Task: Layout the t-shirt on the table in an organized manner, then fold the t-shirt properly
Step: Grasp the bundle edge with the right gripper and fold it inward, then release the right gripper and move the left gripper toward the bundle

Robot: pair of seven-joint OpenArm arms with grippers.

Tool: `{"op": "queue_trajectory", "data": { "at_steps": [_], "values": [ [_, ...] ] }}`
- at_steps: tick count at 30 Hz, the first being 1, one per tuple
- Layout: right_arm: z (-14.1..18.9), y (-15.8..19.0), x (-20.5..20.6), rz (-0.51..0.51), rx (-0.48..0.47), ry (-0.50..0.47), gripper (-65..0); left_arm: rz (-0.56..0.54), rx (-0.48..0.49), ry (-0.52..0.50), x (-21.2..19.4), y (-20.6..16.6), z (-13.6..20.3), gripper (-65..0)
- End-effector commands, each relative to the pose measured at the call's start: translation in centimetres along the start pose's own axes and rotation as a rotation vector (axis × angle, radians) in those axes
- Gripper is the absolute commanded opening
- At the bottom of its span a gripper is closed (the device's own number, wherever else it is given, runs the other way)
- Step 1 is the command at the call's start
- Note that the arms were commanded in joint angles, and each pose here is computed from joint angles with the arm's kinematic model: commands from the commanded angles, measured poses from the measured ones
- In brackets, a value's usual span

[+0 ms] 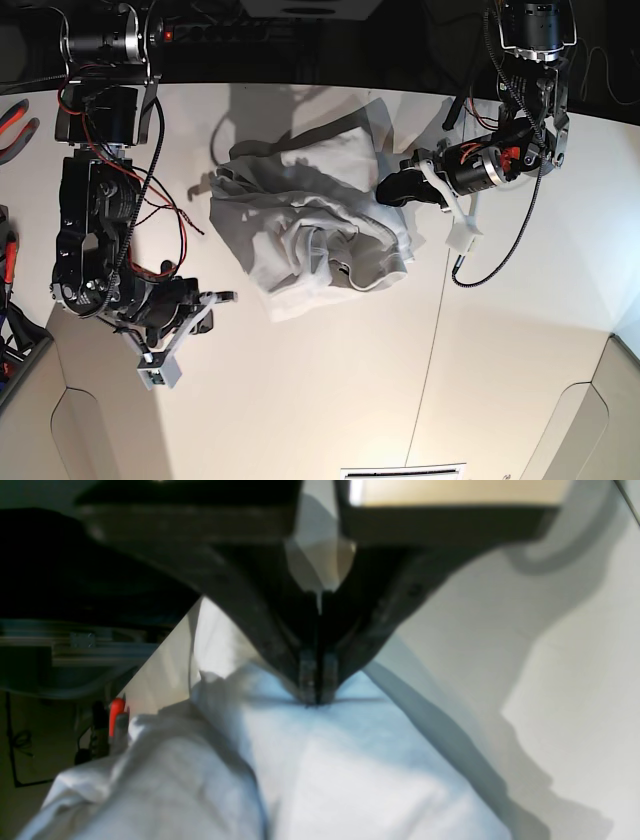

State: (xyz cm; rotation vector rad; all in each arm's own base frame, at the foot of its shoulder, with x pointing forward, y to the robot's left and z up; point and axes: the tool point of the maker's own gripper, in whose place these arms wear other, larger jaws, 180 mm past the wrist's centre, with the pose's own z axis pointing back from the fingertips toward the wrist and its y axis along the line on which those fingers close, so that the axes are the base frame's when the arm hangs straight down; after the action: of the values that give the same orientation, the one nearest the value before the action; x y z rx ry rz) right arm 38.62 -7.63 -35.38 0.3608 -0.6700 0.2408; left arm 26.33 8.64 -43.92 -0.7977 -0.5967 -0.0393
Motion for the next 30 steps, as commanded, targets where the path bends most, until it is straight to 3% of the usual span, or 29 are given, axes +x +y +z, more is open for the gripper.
{"op": "queue_trajectory", "data": {
  "at_steps": [1,5,8,21,30],
  "values": [
    [0.3,1.2,1.5,0.027,0.056,-0.045,-65.0,-0.024,-0.025,-0.058,2.0,-0.6,0.2,-65.0],
    [0.0,4.3,-0.6,0.053,0.195,0.002,-65.0,-0.024,-0.025,-0.058,1.9,-0.6,0.2,-65.0],
    [0.0,6.0,-1.8,0.074,0.249,0.023,-65.0,-0.024,-0.025,-0.057,1.9,-0.6,0.2,-65.0],
    [1.5,9.1,-1.4,0.185,0.278,-0.011,-65.0,-0.024,-0.025,-0.057,1.9,-0.6,0.2,-65.0],
    [0.8,13.5,-4.7,0.286,0.366,0.081,-65.0,-0.024,-0.025,-0.057,1.9,-0.6,0.2,-65.0]
  ]
}}
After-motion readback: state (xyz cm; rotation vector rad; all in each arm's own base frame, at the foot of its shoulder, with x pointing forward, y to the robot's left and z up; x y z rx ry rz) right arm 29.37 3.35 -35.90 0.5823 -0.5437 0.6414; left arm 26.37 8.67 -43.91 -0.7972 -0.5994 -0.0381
